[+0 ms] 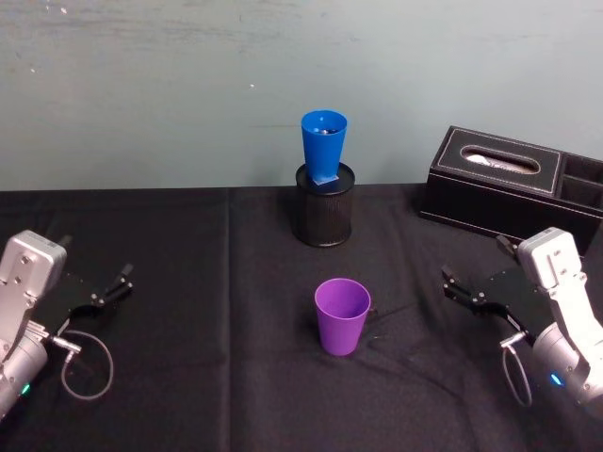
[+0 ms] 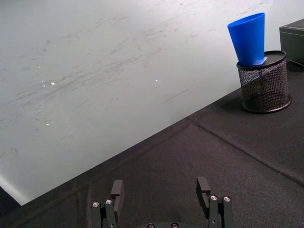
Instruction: Pick up one cup with a gripper and tap it against the other cup.
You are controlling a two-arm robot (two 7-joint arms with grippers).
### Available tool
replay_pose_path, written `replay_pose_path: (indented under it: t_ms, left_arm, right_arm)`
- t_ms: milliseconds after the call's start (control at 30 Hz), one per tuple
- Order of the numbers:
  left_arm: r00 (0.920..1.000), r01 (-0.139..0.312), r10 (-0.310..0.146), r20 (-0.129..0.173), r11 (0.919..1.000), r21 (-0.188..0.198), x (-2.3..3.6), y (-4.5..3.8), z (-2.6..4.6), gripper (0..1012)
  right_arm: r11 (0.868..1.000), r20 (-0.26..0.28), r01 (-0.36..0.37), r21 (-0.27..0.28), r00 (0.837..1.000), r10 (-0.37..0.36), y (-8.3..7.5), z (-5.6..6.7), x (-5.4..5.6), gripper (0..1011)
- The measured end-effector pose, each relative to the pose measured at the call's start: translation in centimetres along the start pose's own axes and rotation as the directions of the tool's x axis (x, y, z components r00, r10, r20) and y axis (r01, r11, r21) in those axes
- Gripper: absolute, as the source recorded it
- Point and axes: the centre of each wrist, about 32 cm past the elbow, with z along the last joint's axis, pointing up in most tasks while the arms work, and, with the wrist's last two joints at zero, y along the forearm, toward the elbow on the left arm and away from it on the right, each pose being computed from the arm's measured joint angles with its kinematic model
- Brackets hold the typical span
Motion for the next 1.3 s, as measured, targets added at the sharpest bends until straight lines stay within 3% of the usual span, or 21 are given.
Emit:
replay_pose_path:
  t_ms: [1233,1300]
  left_arm:
    - [1.0,0.0,0.0,0.0,1.0,0.0,0.0,0.0,0.0,1000]
    - [1.0,0.0,0.0,0.0,1.0,0.0,0.0,0.0,0.0,1000]
  right_arm:
    - [1.0,0.0,0.0,0.0,1.0,0.0,-0.01,-0.01,0.01,1003]
    - [1.0,-0.004,0.0,0.019,1.0,0.0,-0.06,0.17,0.38,1003]
